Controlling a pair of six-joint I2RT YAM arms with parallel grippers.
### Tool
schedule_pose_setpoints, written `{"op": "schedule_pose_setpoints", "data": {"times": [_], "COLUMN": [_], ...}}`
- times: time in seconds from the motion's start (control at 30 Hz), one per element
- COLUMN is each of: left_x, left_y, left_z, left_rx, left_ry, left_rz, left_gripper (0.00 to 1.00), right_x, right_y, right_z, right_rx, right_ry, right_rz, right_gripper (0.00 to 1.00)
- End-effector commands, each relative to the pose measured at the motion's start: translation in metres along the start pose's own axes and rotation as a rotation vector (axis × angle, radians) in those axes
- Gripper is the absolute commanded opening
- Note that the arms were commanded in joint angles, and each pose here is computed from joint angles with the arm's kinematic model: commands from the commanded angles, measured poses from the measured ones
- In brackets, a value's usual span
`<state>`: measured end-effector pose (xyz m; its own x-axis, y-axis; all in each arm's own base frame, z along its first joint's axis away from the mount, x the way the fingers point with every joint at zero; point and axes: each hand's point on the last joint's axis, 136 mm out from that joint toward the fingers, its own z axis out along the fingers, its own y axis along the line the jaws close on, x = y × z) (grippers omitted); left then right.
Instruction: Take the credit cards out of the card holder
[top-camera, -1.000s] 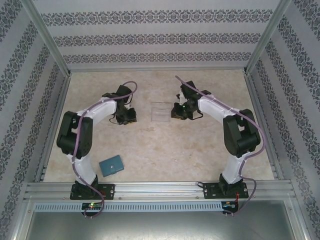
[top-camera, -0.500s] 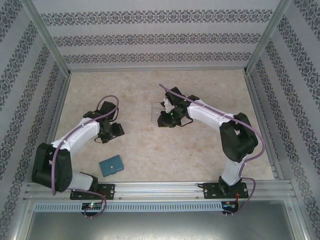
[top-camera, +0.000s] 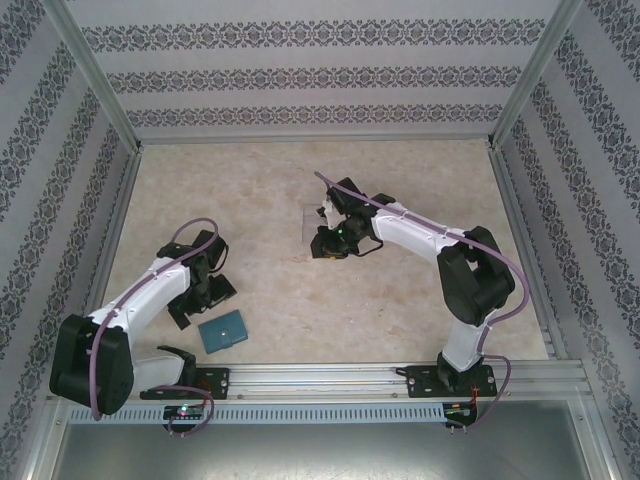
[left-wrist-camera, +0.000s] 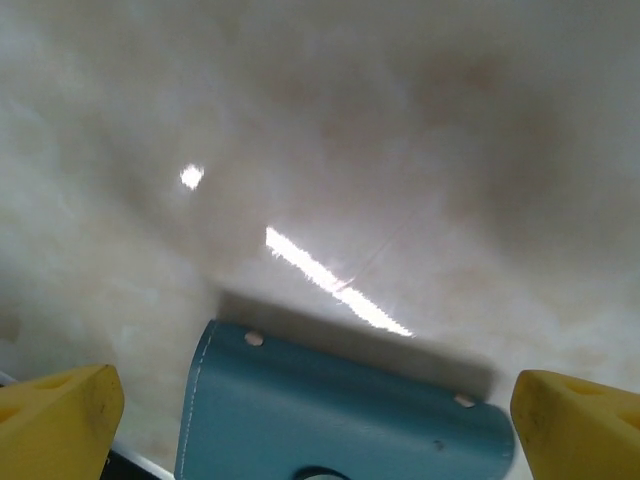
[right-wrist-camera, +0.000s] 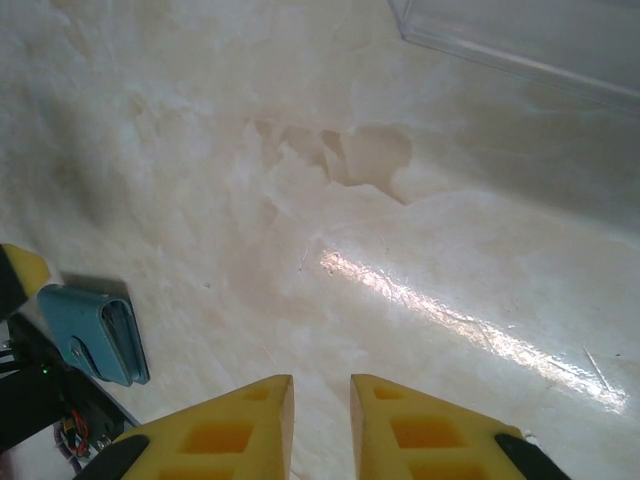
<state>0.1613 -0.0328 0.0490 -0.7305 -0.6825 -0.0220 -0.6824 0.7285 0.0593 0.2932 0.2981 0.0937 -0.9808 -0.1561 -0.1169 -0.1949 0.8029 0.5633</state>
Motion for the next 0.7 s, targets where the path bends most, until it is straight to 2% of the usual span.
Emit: {"op": "schedule_pose_setpoints", "data": {"times": [0.0, 0.13, 0.3, 0.5, 0.67], "left_x": [0.021, 0.030, 0.038, 0.045, 0.045], "left_y": [0.016, 0.020, -0.014, -0.049, -0.073], "left_z": [0.006, 0.016, 0.021, 0.021, 0.019], "left_rx": [-0.016, 0.004, 0.185, 0.382, 0.471], "left_ry": [0.078, 0.099, 0.149, 0.190, 0.203], "left_rz": [-0.055, -0.033, 0.030, 0.020, -0.004], "left_gripper": [1.00, 1.00, 1.00, 1.00, 1.00], "right_x": [0.003, 0.001, 0.000, 0.001, 0.000], "right_y": [0.010, 0.012, 0.014, 0.014, 0.014], "right_z": [-0.005, -0.006, -0.007, -0.009, -0.011], "right_rx": [-0.027, -0.032, -0.032, -0.027, -0.021], "right_ry": [0.000, 0.003, 0.005, 0.004, 0.000], "right_rz": [-0.008, -0.007, -0.006, 0.000, 0.003], "right_gripper": [0.23, 0.24, 0.24, 0.24, 0.24]}}
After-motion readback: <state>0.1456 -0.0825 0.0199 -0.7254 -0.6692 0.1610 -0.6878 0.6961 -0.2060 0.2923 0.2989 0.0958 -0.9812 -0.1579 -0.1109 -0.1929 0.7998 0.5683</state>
